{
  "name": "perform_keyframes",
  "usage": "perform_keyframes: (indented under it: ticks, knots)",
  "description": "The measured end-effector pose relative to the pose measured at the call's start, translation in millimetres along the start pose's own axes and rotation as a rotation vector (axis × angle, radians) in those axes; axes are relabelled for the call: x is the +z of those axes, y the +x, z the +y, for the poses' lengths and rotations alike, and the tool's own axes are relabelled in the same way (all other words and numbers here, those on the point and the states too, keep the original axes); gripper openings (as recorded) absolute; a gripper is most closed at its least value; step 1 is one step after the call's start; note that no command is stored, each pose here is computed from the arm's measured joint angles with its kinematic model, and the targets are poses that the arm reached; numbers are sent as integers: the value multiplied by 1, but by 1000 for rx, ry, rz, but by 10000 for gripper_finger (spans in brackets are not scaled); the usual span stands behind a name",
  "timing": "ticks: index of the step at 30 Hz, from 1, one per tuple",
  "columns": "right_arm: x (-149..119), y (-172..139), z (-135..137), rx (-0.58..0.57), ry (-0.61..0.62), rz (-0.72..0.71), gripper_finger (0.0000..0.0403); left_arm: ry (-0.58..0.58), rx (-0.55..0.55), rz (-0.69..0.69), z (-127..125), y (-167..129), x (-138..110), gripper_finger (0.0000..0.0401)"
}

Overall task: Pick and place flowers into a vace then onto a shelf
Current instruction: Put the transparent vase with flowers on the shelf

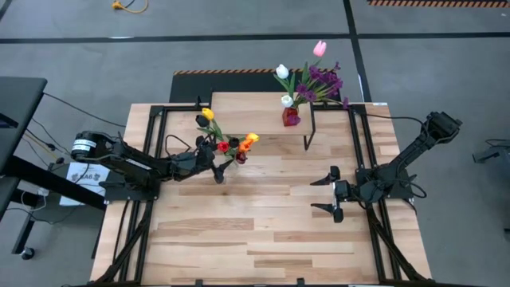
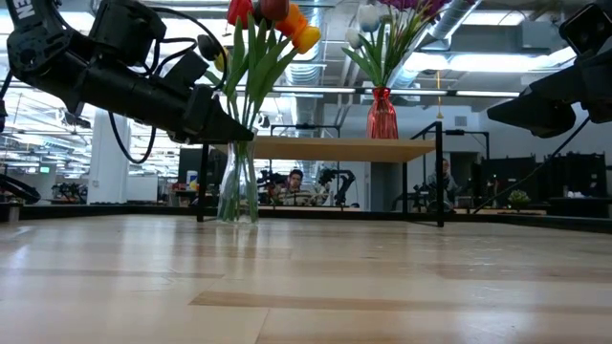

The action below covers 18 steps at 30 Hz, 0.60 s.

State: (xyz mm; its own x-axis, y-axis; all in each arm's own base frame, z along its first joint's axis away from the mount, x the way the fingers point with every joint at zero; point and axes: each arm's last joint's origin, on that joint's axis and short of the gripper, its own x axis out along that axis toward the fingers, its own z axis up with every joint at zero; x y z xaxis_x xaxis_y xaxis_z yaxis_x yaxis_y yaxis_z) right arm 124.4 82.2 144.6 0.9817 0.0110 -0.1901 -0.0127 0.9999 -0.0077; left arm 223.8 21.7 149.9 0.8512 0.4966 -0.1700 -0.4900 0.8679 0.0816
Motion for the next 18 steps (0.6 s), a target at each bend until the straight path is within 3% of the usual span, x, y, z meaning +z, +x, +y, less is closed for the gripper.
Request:
perform_keyframes:
  ticks: [18]
  knots:
    - [0, 0, 0, 0, 0, 0, 335, -1, -14, 0, 0, 0, 0, 294]
